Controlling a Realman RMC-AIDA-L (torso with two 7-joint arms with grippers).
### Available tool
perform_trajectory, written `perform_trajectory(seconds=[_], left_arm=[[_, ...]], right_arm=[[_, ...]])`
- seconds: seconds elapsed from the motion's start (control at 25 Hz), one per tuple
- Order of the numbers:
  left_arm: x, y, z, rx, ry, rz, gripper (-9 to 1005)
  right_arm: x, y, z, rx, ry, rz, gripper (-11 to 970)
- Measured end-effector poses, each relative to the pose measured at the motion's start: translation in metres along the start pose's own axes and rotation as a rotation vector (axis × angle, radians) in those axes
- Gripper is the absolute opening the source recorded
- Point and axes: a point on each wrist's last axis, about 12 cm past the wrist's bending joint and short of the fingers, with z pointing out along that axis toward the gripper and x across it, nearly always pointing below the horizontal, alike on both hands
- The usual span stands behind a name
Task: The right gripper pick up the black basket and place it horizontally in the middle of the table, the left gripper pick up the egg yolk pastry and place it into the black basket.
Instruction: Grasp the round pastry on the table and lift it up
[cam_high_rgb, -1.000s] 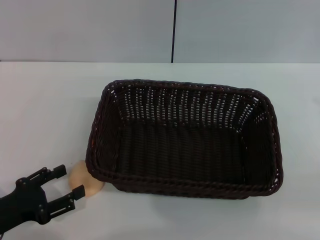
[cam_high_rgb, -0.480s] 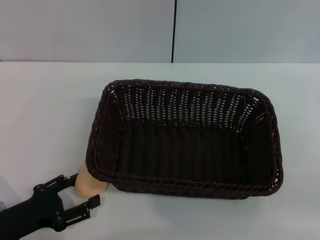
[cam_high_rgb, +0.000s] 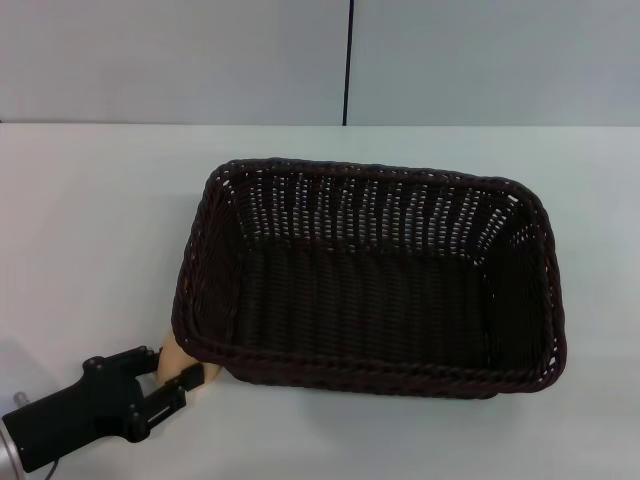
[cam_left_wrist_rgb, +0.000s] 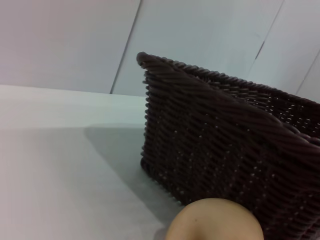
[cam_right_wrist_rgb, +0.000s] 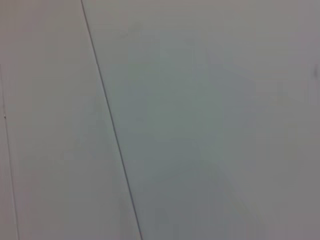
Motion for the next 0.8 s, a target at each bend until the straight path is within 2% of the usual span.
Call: perform_trajectory(seconds=[0.12, 0.36, 0.44, 0.48, 0.52, 0.6, 0.68, 0.8], left_arm=[[0.0, 0.001, -0.003, -0.012, -0.005, 0.0, 471], [-0.004, 0.007, -0.02, -0.091, -0.093, -0.013, 338], [-0.007, 0.011, -0.031, -0.148, -0.148, -0.02, 293], [-0.014, 0.015, -0.047, -0.219, -0.247, -0.026, 283], [-0.014, 0.015, -0.047, -0.219, -0.247, -0.026, 272], [-0.023, 0.017, -0.059, -0.263, -0.353, -0.012, 251], [-0.033, 0.016, -0.063, -0.247, -0.426, 0.016, 233], [-0.05, 0.014, -0.054, -0.159, -0.489, 0.063, 210]], right_arm=[[0.003, 0.0, -0.003, 0.011, 0.001, 0.006, 637], [0.005, -0.001, -0.009, 0.036, -0.002, 0.003, 637], [0.005, -0.001, -0.009, 0.038, -0.003, 0.004, 636], [0.005, -0.002, -0.01, 0.042, -0.004, 0.0, 636], [0.005, -0.002, -0.01, 0.042, -0.004, 0.0, 636], [0.006, -0.002, -0.011, 0.047, -0.005, -0.005, 636], [0.008, -0.002, -0.012, 0.053, -0.006, -0.003, 636], [0.012, -0.002, -0.015, 0.073, -0.012, -0.011, 636]])
